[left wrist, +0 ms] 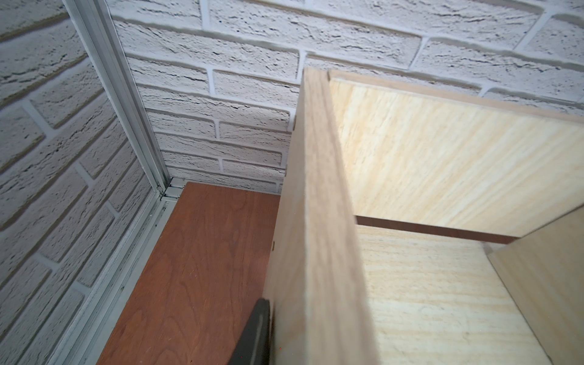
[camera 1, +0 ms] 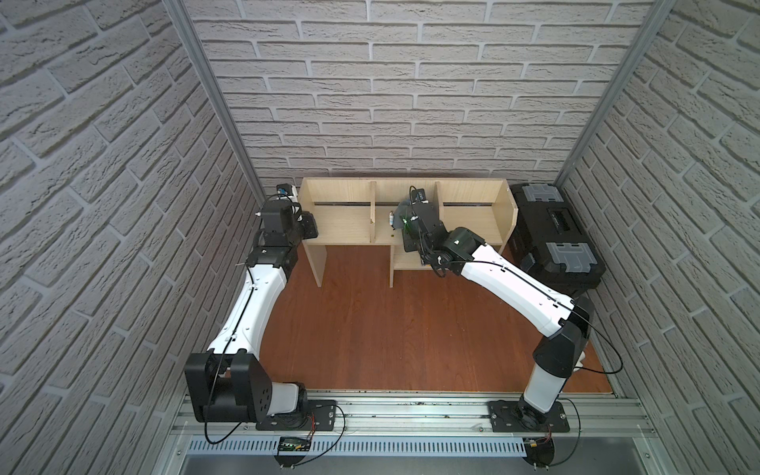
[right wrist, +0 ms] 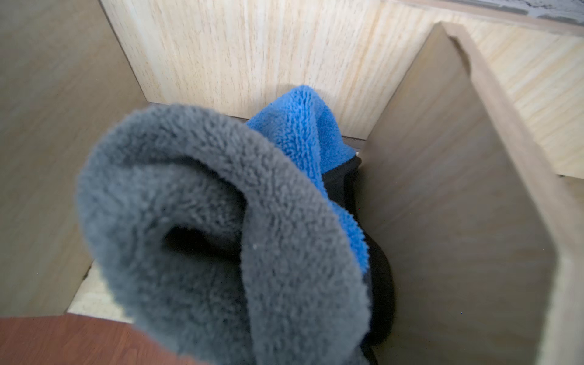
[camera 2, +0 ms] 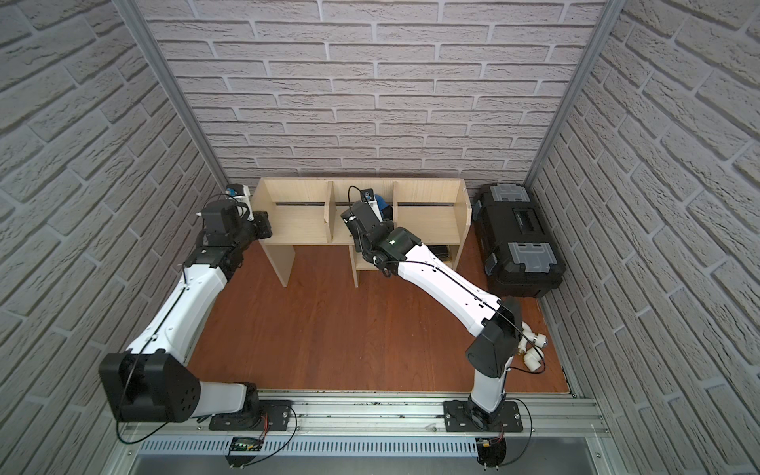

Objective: Wipe the bookshelf clean with a cloth
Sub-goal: Hold the shelf at the center of the board.

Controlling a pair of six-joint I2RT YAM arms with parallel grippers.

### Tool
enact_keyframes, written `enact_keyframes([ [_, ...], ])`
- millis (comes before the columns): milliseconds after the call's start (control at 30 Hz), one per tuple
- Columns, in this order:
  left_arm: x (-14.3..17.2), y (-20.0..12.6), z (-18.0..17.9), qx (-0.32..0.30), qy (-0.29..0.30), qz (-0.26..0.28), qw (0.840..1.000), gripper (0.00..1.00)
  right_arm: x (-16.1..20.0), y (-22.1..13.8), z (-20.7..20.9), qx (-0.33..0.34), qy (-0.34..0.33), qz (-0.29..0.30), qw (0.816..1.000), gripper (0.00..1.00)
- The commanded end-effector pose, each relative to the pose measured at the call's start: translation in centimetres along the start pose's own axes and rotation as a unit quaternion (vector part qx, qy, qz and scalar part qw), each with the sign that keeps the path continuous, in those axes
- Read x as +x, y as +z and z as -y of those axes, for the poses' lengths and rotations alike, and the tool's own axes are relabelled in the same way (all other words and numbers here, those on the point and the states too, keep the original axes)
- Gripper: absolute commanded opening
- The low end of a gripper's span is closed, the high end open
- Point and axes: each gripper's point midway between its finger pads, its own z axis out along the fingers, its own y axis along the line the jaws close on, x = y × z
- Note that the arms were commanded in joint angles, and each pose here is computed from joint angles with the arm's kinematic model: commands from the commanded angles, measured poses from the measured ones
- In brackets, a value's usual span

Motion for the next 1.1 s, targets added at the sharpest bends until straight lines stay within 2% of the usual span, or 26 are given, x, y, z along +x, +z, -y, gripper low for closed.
enact_keyframes([
  [0,1.9,0.0,2.4,0.05,-0.024,-0.03,0.998,0.21,-2.0,0.6,-2.5,-0.039,0.049,0.042,0.997,0.03],
  [233,1.9,0.0,2.4,0.052,-0.025,-0.03,0.998,0.21,-2.6,-1.5,-6.8,-0.123,0.072,0.067,0.988,0.03],
  [467,1.9,-0.1,2.4,0.05,-0.025,-0.029,0.998,0.21,0.0,-2.7,-5.5,-0.107,0.089,0.058,0.989,0.03],
  [633,1.8,-0.1,2.3,0.049,-0.024,-0.028,0.998,0.21,1.8,-3.1,-1.8,-0.04,0.07,0.053,0.995,0.03],
  [867,1.8,-0.1,2.3,0.048,-0.024,-0.028,0.998,0.21,-0.6,-3.5,2.8,0.057,0.031,0.069,0.996,0.03],
  [1067,1.8,-0.1,2.4,0.05,-0.023,-0.028,0.998,0.21,-2.1,-1.5,2.2,0.059,0.014,0.061,0.996,0.03],
])
